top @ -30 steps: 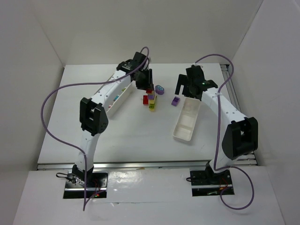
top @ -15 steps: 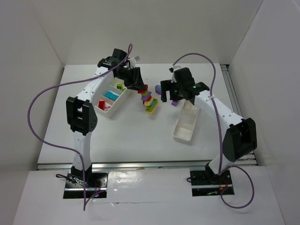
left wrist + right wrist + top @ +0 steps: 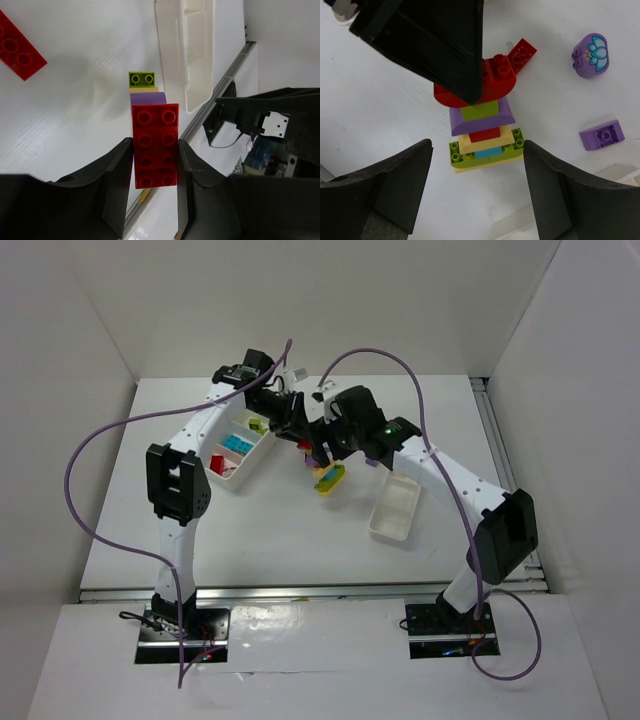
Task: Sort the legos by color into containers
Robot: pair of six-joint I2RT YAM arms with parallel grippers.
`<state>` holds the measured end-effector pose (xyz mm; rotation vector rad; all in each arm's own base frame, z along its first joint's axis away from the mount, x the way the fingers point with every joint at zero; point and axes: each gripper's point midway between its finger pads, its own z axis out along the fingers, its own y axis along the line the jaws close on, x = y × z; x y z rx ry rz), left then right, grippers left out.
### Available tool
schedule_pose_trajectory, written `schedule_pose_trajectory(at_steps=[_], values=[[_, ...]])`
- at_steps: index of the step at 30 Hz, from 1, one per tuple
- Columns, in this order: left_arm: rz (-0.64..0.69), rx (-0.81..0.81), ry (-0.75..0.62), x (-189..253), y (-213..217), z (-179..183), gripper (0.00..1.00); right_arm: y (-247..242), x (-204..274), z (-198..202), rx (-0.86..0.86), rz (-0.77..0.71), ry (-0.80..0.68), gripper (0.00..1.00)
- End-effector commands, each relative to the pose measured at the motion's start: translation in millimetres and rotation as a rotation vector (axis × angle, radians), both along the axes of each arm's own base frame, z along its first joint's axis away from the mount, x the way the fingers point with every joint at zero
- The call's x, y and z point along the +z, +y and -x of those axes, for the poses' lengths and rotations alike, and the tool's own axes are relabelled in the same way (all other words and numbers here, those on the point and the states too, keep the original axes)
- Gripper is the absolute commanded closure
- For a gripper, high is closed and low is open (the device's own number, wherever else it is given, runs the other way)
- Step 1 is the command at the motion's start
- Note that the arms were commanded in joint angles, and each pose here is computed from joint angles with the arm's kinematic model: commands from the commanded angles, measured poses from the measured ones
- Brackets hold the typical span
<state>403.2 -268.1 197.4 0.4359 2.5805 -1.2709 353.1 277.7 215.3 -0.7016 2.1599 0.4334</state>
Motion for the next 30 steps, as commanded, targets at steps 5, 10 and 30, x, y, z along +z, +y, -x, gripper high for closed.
schedule_pose_trajectory(at_steps=[5, 10, 30], values=[[0.097, -0.069, 0.005, 14.1, -6.2, 10.3, 1.0, 20.5, 12.2, -23.3, 0.023, -0.014, -0.084, 0.23], [0.11, -0.075, -0.01, 18.5, -7.8, 8.8, 1.0, 31.0, 7.6, -26.5, 0.04, -0.027, -0.09, 0.25], [0.109, -0.047, -0.018, 19.5, -9.3, 1.7, 1.0, 24.3, -19.4, -26.5, -0.068, -0.045, -0.064, 0.77]])
